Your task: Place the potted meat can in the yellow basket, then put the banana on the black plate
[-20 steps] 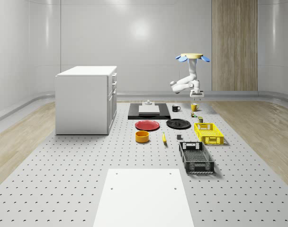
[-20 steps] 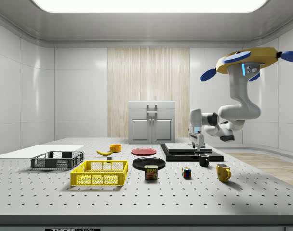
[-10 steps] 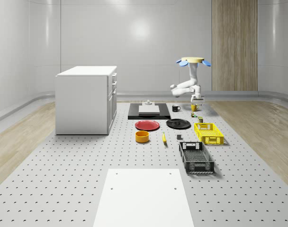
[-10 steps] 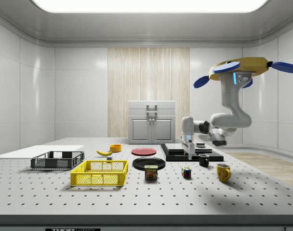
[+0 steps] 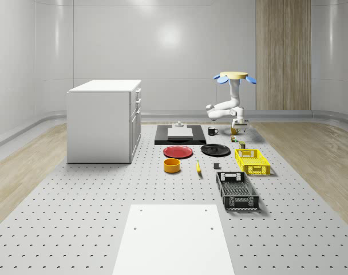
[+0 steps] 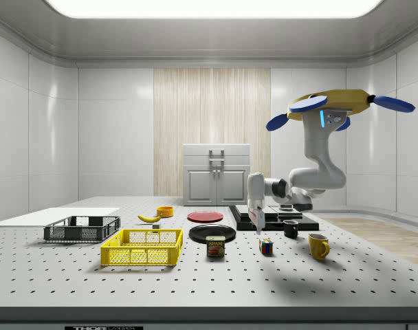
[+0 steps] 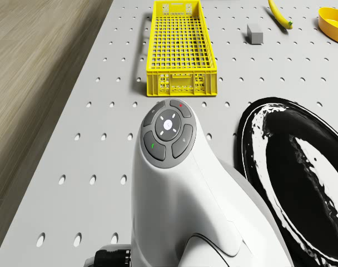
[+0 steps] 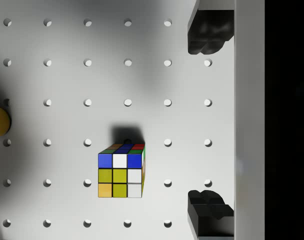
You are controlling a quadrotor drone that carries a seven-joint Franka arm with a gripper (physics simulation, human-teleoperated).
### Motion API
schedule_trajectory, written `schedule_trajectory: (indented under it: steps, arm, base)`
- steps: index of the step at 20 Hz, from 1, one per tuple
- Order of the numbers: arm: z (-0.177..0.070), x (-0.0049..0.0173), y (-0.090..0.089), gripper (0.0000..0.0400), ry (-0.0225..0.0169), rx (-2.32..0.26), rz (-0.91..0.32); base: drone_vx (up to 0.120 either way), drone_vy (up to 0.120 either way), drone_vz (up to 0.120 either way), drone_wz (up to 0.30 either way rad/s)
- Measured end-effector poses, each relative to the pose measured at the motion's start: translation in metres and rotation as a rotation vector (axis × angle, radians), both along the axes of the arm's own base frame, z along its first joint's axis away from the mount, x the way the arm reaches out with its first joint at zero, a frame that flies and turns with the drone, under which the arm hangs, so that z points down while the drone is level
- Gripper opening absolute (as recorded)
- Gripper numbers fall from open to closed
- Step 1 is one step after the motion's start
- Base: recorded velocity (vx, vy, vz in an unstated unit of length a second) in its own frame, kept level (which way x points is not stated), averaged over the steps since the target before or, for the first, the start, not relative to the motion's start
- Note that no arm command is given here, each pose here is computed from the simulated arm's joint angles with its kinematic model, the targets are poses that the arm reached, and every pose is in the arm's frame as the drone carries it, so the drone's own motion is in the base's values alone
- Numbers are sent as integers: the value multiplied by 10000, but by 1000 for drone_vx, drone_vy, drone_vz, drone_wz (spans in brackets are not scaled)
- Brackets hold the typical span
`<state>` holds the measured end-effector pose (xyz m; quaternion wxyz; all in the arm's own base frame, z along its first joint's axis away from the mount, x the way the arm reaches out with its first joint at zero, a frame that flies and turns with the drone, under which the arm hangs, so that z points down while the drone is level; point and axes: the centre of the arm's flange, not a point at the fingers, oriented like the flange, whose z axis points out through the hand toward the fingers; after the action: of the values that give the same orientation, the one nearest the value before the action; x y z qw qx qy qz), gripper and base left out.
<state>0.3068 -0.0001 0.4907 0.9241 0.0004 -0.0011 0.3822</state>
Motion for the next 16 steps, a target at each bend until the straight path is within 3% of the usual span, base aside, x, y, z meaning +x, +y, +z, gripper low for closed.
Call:
schedule_trajectory:
  steps: [16]
  arm:
    - [0,0,0,400,1,-2,3]
  base:
    - [120,0,0,0]
